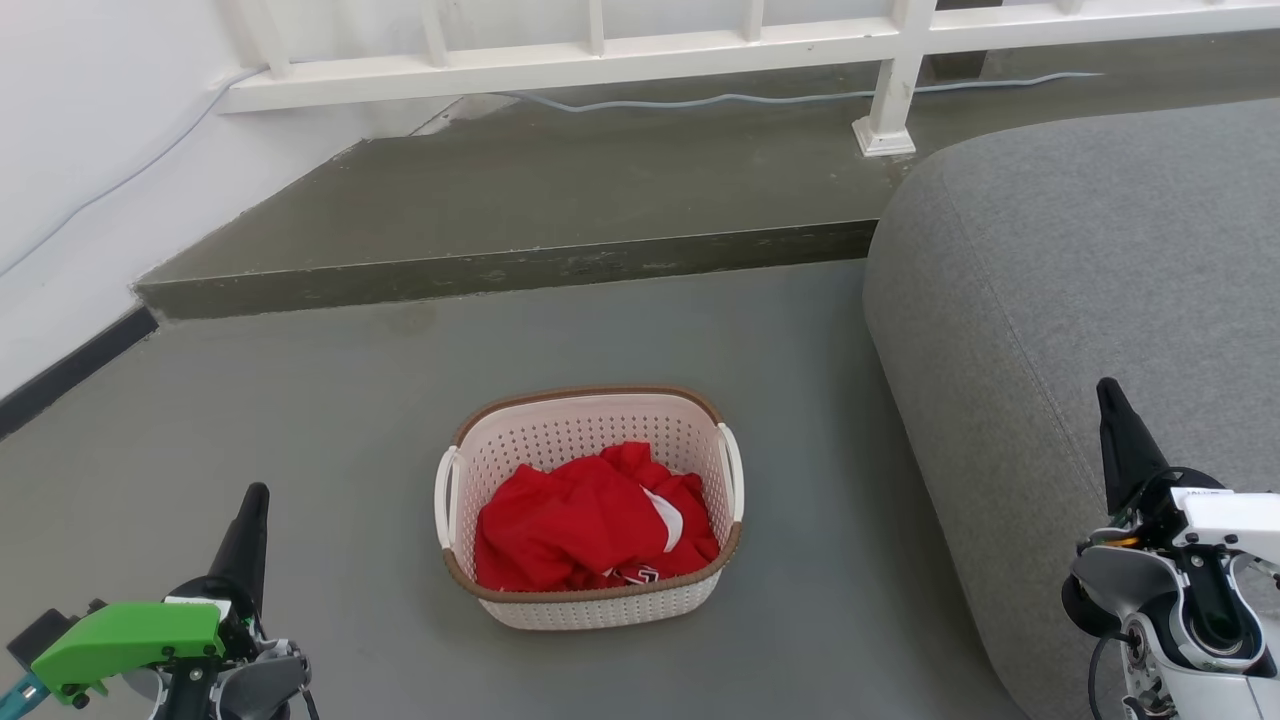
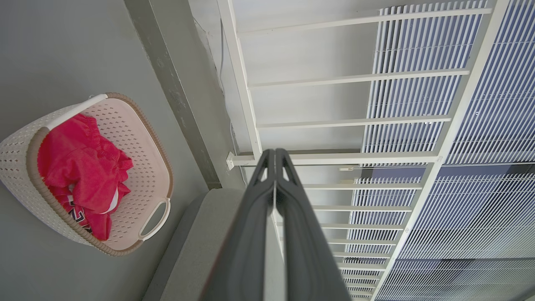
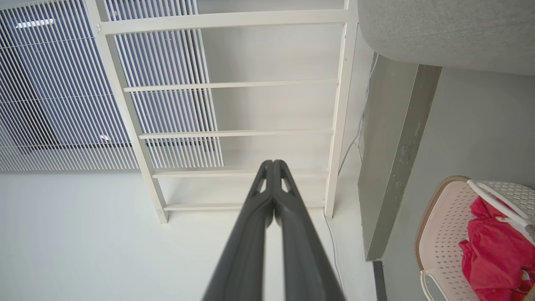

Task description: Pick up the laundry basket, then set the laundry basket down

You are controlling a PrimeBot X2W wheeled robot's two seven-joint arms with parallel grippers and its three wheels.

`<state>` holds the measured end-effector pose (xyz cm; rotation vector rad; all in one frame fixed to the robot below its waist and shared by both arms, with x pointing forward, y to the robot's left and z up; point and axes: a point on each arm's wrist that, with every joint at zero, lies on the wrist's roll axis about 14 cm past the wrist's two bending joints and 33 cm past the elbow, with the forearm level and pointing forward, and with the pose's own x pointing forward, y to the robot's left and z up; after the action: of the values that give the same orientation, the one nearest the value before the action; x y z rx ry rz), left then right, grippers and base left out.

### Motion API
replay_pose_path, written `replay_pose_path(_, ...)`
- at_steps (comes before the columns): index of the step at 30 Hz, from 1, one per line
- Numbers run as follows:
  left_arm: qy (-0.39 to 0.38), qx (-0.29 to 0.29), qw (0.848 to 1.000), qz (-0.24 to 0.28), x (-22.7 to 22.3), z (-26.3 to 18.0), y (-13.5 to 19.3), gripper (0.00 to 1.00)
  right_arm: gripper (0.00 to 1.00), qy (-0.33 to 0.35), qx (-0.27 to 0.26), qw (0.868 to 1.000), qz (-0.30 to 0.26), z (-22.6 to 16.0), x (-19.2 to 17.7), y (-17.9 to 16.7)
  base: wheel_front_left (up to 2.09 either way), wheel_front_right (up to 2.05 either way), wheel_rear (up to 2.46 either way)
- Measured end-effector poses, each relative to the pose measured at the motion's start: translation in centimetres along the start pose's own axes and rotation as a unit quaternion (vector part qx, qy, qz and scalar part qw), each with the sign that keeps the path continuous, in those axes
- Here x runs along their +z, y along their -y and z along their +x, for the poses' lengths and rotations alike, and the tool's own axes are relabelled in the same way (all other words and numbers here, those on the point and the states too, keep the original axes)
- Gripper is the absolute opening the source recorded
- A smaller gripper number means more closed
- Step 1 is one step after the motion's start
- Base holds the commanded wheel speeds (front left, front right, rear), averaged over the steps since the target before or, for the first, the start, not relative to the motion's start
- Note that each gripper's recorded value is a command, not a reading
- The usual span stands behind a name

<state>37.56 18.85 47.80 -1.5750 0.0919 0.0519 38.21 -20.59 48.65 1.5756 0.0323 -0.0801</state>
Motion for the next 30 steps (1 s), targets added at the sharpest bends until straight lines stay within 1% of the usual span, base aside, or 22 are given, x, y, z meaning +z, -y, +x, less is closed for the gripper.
replay_pose_path(30, 0.0, 0.0, 1.0, 0.0, 0.0, 0.0, 0.01, 0.0, 0.0, -0.002, 0.0, 1.0, 0.0, 0.0, -0.05, -0.02, 0.0, 0.0, 0.0)
